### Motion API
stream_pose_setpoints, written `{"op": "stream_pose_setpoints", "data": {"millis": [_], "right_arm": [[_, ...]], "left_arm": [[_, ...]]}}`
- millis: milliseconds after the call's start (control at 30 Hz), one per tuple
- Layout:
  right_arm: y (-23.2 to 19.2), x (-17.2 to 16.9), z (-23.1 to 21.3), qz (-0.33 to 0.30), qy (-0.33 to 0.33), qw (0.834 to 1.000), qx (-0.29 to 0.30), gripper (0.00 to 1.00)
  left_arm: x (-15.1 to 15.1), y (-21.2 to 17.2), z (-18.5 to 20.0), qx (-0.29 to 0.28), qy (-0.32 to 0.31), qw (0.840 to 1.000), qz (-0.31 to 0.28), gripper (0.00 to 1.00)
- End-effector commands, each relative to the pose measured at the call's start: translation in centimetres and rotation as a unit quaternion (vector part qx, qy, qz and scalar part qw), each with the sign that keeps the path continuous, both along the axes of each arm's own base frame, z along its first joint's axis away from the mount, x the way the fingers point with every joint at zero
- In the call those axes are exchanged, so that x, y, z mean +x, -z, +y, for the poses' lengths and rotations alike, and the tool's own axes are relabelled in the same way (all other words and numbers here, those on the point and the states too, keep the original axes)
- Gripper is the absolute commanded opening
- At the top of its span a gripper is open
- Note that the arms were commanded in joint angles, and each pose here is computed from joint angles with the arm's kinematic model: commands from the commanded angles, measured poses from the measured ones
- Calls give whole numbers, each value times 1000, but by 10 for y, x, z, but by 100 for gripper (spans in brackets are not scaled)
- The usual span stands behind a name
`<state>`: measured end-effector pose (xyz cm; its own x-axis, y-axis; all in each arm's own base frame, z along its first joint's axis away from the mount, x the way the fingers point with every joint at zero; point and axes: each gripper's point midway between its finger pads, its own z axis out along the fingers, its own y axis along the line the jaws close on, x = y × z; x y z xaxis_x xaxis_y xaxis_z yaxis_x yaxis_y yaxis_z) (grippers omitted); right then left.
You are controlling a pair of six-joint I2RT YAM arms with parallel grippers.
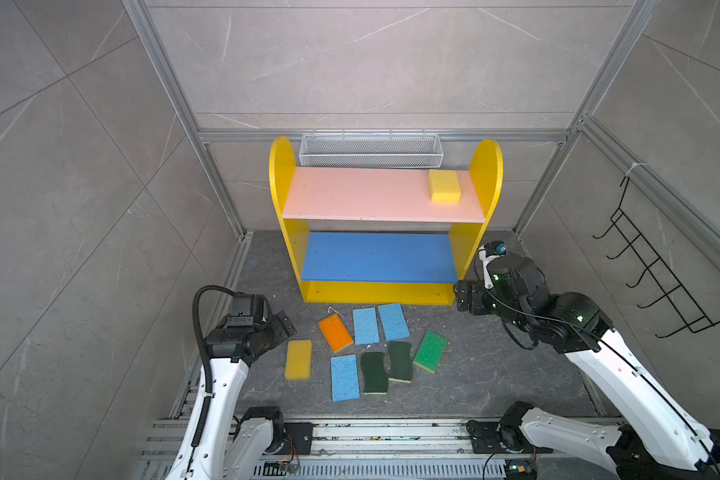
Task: Place and organize the cleaning sponges onto the shelf
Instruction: 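Withdraw the right gripper while the left gripper moves over the other yellow sponge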
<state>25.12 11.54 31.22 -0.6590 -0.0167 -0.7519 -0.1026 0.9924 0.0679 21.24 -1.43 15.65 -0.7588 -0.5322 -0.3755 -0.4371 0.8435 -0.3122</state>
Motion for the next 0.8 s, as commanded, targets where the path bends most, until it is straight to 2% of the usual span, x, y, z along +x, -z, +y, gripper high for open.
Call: {"op": "stream_pose_setpoints", "data": {"millis": [0,200,467,767], "right_arm": [[15,-7,0,7,16,999,32,93],[52,-14,3,53,6,998,20,93],[62,-12,7,56,-1,998,18,95],[73,-11,7,66,-12,998,11,95]], "left_arm": [[-2,9,-10,-34,-7,999,12,90],[-5,26,-12,-40,-21,998,50,90],[-15,54,-14,-4,-32,995,99,93],[-20,67,-30,48,9,993,112,94]]}}
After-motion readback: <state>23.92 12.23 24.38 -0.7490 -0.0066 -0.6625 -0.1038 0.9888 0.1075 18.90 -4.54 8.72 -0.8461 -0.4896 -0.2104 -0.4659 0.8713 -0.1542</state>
